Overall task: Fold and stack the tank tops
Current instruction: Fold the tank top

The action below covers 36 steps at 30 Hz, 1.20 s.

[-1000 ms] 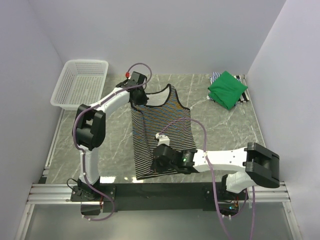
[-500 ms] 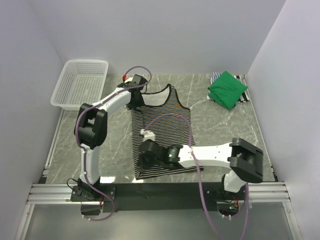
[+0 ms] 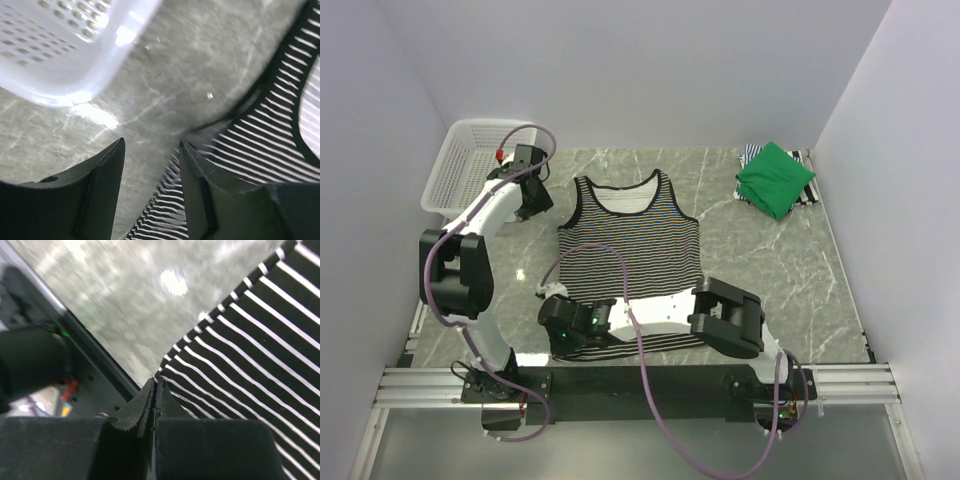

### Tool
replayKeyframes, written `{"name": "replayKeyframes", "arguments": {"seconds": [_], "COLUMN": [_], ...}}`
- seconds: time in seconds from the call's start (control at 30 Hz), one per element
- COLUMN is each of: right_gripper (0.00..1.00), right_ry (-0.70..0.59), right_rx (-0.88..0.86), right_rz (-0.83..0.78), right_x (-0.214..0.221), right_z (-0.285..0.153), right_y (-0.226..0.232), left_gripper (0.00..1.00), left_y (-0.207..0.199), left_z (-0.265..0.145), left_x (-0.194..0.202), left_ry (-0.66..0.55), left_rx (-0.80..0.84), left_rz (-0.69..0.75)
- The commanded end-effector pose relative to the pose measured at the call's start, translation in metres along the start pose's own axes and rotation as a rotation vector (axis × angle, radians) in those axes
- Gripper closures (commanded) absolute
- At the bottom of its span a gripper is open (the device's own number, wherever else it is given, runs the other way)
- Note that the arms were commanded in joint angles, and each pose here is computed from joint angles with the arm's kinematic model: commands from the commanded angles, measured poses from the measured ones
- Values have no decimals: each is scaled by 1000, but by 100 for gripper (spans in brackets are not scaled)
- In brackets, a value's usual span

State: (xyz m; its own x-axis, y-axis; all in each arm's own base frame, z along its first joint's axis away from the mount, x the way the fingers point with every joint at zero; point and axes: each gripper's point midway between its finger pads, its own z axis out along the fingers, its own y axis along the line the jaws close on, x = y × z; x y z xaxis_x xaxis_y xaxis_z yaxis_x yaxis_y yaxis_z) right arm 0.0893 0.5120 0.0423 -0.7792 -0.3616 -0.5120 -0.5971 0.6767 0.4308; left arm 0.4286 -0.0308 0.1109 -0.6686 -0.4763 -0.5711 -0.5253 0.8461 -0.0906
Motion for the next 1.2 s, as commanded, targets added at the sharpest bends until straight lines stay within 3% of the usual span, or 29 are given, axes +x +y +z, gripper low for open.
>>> {"name": "replayKeyframes", "arguments": {"seconds": [0.0,0.47,1.17], "right_gripper": [100,100,100], "right_ry": [-1,-81,-100], "right_rx": [-20,-60,-78], "right_rz": [-36,69,91], "right_x": [-5,-3,-13], "right_z": [-5,-33,-41], "right_y": [10,-11,-7], "left_gripper": [47,50,60], "left_y": [-16,-35,-27], "left_z": [-8,16,42], "left_x": [10,55,72], "left_ry": [19,177,197], "left_rx": [101,213,186], "left_rz": [49,43,39]}}
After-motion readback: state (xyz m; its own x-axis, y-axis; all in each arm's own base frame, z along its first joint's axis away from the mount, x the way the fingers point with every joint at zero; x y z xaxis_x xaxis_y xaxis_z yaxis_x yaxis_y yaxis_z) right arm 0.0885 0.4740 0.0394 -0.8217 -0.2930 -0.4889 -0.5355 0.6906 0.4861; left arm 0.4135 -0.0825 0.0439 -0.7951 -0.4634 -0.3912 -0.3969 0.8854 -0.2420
